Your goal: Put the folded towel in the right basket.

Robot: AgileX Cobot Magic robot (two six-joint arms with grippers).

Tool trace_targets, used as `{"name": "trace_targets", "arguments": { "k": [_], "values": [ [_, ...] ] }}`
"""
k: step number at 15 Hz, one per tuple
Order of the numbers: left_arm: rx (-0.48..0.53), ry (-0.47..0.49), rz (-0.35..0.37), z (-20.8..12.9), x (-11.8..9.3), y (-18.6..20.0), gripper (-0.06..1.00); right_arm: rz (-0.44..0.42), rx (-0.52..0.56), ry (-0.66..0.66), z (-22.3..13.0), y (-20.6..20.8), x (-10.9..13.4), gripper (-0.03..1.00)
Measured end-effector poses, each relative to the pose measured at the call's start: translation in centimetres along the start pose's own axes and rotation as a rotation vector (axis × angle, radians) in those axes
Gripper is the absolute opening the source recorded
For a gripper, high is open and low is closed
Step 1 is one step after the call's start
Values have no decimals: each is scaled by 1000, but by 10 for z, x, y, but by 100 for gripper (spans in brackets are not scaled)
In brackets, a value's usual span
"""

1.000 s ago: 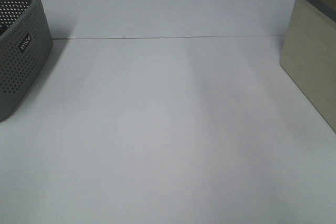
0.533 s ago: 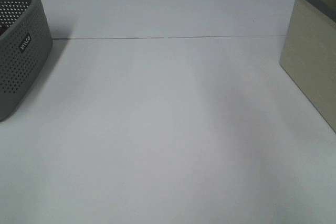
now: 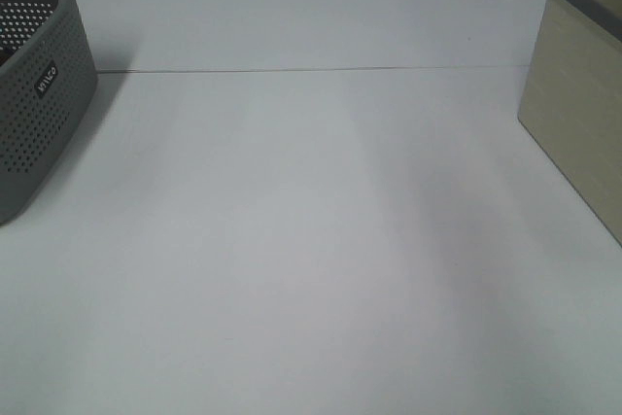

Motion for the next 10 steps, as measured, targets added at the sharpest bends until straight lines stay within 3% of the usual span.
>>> {"name": "trace_targets", "arguments": {
  "k": [3, 8, 10],
  "values": [
    [0, 0, 0, 0, 0, 0, 99, 70, -55, -22, 6, 25, 11, 87],
    [0, 0, 0, 0, 0, 0, 99, 234, -163, 147, 17, 82, 107, 87],
    [0, 0, 0, 0, 0, 0, 99, 267, -189, 184, 16, 100, 126, 87]
  ]
}}
Point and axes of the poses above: a point on each arm's last joint axis where the gripper is mounted, y pointing back along that axis away from the gripper, x along the wrist's bending axis when the last joint is at zero, z = x × y, the point moved 6 cm from there along -y, pointing out along that axis toward the gripper, and after that the axes turned 10 degrees about y, right-handed, at the moved point
